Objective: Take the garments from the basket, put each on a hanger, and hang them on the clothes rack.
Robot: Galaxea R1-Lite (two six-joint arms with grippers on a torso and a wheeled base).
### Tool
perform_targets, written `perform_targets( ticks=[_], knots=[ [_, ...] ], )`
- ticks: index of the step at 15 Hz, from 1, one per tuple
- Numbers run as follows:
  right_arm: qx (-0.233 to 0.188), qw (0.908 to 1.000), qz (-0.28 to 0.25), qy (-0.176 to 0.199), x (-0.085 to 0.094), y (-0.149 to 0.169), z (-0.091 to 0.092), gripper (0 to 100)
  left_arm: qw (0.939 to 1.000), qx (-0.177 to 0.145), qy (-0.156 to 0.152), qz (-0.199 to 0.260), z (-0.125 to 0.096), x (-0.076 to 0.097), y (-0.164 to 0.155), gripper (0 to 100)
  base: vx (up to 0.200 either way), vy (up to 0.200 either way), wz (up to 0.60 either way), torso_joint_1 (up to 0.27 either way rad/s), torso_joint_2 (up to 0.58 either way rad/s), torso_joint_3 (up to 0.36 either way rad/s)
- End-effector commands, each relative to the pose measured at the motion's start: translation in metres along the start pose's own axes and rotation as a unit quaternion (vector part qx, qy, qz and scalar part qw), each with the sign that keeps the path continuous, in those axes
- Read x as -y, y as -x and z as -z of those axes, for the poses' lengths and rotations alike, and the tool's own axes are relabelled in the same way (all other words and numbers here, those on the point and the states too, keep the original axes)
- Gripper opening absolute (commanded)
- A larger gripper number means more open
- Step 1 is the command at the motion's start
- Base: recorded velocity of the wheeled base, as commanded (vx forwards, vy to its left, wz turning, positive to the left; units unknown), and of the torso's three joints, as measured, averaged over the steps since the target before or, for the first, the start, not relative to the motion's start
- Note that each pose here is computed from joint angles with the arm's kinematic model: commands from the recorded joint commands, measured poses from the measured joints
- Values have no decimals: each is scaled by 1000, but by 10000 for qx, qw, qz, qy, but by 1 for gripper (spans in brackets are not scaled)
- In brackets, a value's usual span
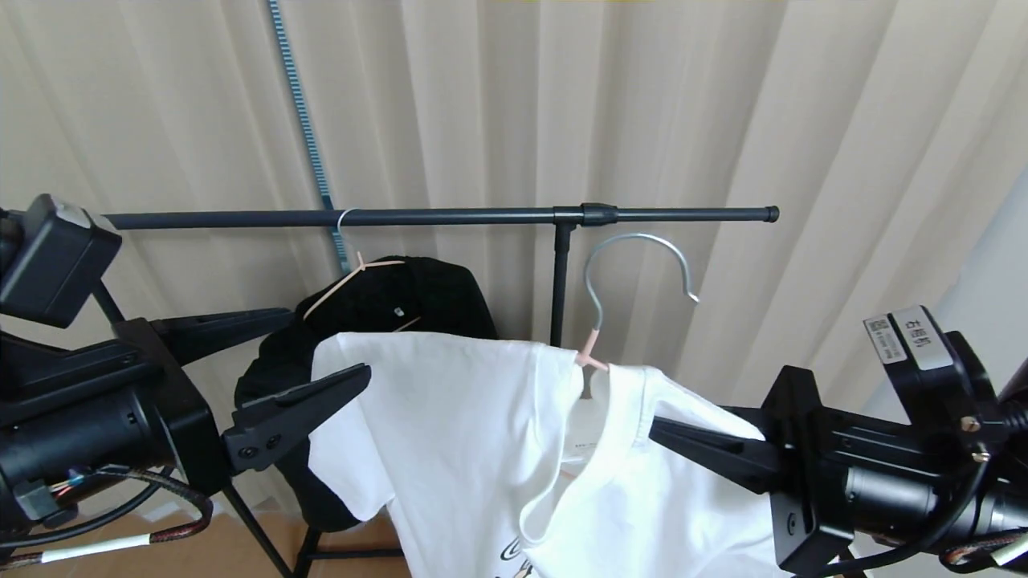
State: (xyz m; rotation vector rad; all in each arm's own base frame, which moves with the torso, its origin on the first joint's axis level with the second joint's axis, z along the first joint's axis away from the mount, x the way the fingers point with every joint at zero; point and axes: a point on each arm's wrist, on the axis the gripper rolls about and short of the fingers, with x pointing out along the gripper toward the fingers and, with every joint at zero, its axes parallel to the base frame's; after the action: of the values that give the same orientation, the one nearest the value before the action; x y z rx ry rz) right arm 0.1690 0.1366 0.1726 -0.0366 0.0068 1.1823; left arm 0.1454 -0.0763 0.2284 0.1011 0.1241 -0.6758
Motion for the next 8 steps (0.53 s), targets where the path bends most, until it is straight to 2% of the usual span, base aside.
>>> perform_targets(
  ticks=[1,4,8],
  knots=[
    [74,10000,-55,16,2,12,-3,0,10000,-25,45,-35,4,-7,4,100,0,0,0,0,0,0],
    [110,9993,-368,28,7,23,-3,0,9994,-106,149,293,12,-15,7,100,0,0,0,0,0,0],
    [146,9980,-604,56,15,35,-4,0,9988,-162,209,401,19,-17,10,100,0,0,0,0,0,0]
  ],
)
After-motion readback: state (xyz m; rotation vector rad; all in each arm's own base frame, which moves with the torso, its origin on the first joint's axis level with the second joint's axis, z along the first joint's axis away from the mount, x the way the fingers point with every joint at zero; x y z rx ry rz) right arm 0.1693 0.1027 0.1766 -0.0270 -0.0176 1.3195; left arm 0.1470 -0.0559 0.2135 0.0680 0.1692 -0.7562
